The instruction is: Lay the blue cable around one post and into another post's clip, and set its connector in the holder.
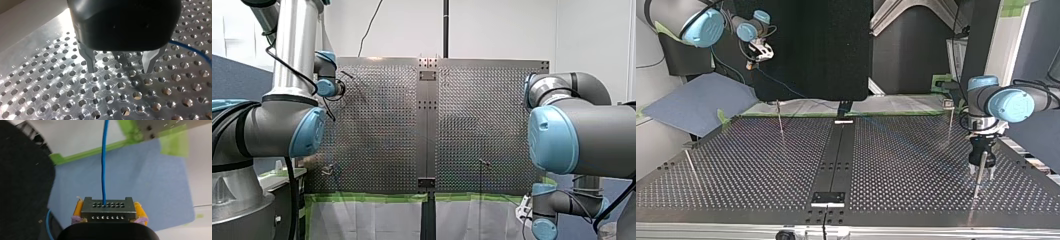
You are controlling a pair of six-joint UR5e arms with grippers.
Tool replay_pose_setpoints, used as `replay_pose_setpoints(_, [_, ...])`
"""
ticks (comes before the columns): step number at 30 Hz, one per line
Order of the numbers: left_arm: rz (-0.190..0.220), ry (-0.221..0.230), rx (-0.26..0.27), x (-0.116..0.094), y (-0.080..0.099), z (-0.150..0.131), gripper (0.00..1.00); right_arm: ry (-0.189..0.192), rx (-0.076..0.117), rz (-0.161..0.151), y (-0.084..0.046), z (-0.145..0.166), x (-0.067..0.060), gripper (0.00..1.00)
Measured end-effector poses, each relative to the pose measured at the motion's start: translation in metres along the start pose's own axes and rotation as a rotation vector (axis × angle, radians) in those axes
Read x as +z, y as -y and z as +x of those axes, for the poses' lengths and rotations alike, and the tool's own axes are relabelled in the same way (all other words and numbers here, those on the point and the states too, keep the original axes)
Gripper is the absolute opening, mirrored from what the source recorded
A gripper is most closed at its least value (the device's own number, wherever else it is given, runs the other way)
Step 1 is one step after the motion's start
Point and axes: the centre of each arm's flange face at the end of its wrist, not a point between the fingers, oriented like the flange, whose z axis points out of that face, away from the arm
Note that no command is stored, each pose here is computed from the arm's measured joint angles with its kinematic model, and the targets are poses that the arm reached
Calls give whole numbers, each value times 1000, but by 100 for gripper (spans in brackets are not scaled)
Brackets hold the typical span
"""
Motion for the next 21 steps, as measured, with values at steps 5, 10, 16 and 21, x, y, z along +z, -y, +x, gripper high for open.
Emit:
replay_pose_setpoints(5, [1,-1,1,0,0,1,94,41,3,-26,-15,-25,-8,0])
replay_pose_setpoints(10, [1,-1,1,0,1,1,94,74,-29,-28,-21,-44,-17,0])
replay_pose_setpoints(16, [1,-1,1,0,1,1,94,87,-82,27,-12,-46,-18,0])
replay_pose_setpoints(21, [-1,-1,3,0,0,1,94,78,-123,77,3,-34,-13,0])
